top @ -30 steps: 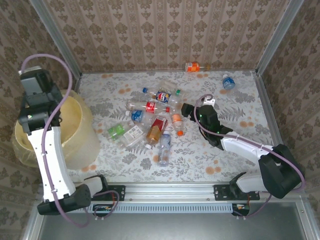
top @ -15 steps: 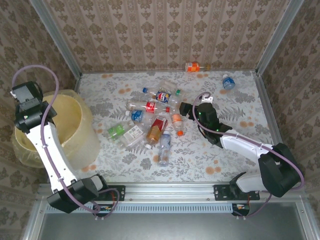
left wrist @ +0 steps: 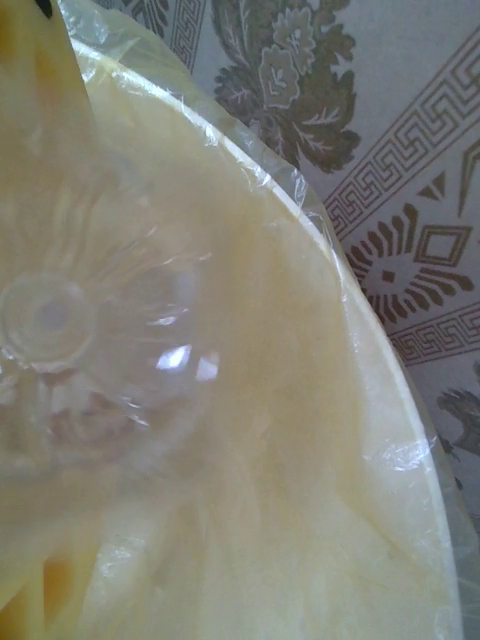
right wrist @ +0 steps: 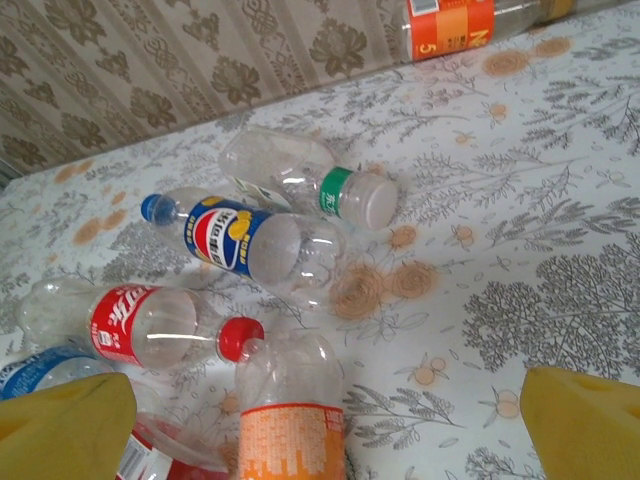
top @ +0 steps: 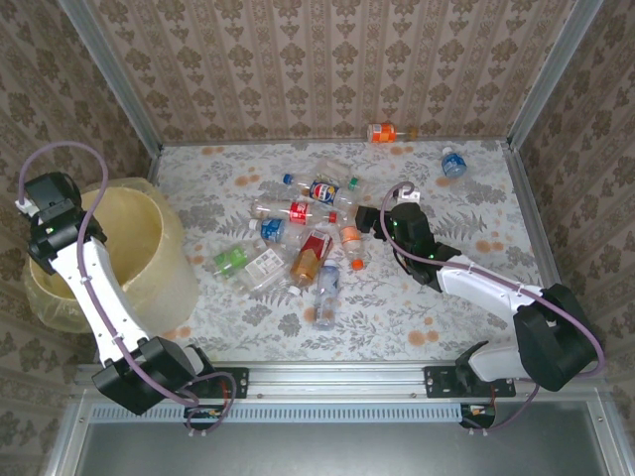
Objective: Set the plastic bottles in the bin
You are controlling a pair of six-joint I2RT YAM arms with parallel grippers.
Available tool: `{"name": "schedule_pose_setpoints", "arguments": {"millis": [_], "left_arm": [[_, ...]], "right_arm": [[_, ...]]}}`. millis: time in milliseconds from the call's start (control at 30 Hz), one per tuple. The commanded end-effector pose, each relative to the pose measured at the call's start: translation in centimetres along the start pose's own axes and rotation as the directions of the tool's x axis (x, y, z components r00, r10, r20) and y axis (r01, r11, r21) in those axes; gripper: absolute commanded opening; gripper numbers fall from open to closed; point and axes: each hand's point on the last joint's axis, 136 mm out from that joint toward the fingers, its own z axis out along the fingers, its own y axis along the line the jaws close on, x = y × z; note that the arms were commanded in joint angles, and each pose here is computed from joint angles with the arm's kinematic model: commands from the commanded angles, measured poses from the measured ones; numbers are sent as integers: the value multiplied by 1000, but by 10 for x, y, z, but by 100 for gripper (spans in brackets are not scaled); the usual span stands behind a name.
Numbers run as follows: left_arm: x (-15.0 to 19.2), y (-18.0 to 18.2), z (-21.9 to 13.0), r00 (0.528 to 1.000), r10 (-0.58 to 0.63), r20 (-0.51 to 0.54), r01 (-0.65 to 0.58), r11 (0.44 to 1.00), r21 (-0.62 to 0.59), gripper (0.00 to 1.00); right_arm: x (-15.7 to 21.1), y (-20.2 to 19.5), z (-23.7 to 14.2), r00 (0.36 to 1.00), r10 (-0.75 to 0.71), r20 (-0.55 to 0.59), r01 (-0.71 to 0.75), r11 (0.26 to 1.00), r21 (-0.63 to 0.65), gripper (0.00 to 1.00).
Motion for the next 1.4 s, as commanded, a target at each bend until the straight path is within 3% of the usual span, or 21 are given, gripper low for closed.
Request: {"name": "schedule_pose_setpoints", "arguments": {"millis": [0,133,300,567,733,1033,1200,1367], "left_arm": [[-5,1,-8,999,-25,41,25,1000,8,75],[-7,-3,-14,998,-19,60,18,1000,25,82],[-15,-25,-34,993,-41,113,20,984,177,88],[-30,-86,-105,962,-73,263,-73,858,508,92],[-44,-100,-137,924,-150,352,-94,803,589,96],[-46,-166,-207,893,-276,355,-196,471,860,100],[-33,-199,-219,918,-254,305,-206,351,914,100],[-16,-241,-232,958,-202,202,-169,167,971,100]], "right_arm": [[13,-12,0,997,-20,-81,25,997,67,100],[35,-18,0,984,-43,-172,58,995,86,100],[68,4,2,948,-136,-288,129,991,-43,100],[103,19,12,907,-159,-391,137,987,-84,88],[111,20,21,913,-125,-388,115,992,-50,77],[124,22,38,889,-160,-429,154,987,-49,75],[139,20,46,859,-178,-481,185,982,-33,73],[143,6,54,867,-183,-463,230,972,47,70]]}}
